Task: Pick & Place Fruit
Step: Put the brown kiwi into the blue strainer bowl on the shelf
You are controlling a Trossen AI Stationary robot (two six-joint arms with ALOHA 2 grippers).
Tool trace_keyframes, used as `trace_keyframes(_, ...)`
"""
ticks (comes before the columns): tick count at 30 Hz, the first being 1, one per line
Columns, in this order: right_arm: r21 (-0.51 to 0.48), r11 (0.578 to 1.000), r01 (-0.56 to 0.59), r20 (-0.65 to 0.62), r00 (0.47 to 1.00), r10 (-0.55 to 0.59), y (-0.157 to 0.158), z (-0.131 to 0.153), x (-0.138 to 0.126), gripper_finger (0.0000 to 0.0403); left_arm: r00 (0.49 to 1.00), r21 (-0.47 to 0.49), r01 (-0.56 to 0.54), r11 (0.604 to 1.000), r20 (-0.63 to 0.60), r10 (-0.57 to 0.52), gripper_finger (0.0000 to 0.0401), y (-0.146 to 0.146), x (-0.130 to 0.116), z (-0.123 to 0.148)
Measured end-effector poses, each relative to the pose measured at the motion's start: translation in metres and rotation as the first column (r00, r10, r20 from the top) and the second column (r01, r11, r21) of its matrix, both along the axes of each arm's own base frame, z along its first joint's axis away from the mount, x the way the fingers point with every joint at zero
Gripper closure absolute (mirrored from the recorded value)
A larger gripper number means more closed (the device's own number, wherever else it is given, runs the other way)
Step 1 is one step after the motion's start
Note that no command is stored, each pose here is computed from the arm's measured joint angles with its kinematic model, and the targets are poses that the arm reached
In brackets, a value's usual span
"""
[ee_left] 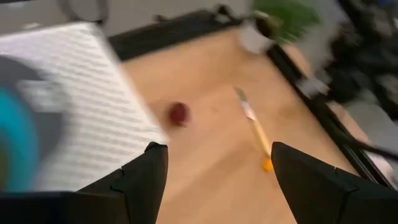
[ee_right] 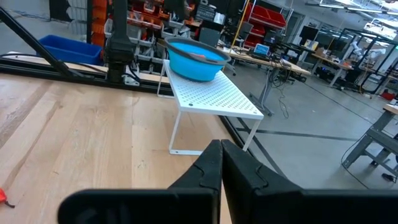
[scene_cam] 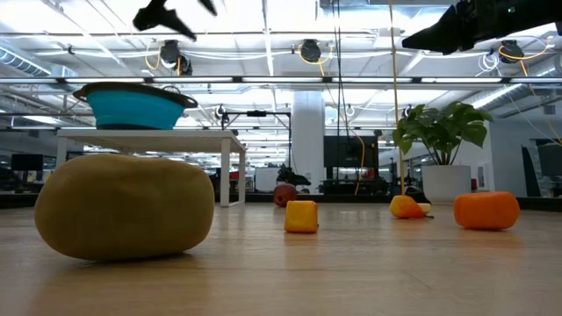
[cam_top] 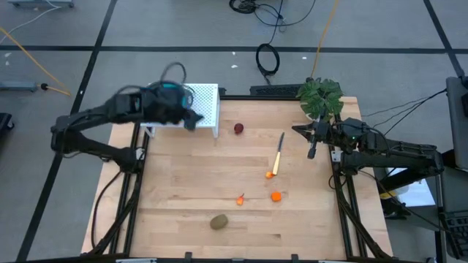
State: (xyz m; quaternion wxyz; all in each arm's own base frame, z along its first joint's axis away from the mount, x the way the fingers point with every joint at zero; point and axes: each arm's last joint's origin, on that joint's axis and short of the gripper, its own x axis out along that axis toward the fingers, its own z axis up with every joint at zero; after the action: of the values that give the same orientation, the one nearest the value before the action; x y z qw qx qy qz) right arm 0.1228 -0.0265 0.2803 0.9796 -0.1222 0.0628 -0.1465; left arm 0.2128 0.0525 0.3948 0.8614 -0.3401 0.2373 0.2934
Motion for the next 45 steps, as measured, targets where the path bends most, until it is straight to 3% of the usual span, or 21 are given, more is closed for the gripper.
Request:
trace_keyframes(5,0.005,0.998,-0.063,-0.002,0.998,0.063,0.002,0.000,0.000,0.0403,0.981,0.014,0.190,0.982,0.035,-0.190,0.0116,-0.042,0.032,-0.006)
trace_keyframes(10,0.010,0.995,-0.104,-0.001,0.995,0.104,0.003,0.000,0.001,0.0403,0.958,0.045,0.288,0.957,-0.005,-0.288,0.0116,-0.085,0.060,-0.025)
trace_keyframes(14,0.018,0.992,-0.126,-0.016,0.992,0.126,0.004,-0.002,0.001,0.0403,0.953,-0.008,0.303,0.953,-0.010,-0.303,0.0116,-0.113,0.078,-0.042)
trace_keyframes(19,0.085,0.954,-0.287,-0.032,0.956,0.290,0.008,-0.006,0.007,0.0403,0.955,-0.056,0.293,0.955,-0.040,-0.295,0.0116,-0.133,0.094,-0.063)
trace_keyframes(28,0.230,0.929,-0.289,-0.093,0.944,0.317,0.006,-0.018,0.024,0.0403,0.932,-0.064,0.325,0.943,-0.148,-0.331,0.0116,-0.155,0.114,-0.099)
trace_keyframes(33,0.264,0.898,-0.351,-0.124,0.911,0.392,0.007,-0.025,0.031,0.0403,0.897,-0.161,0.376,0.913,-0.185,-0.402,0.0116,-0.170,0.119,-0.116)
trace_keyframes(40,0.272,0.897,-0.348,-0.140,0.908,0.395,0.005,-0.028,0.038,0.0403,0.824,-0.313,0.428,0.848,-0.249,-0.508,0.0116,-0.195,0.119,-0.140)
trace_keyframes(45,0.257,0.899,-0.354,-0.146,0.906,0.398,0.005,-0.029,0.038,0.0403,0.772,-0.463,0.366,0.807,-0.333,-0.541,0.0116,-0.209,0.110,-0.153)
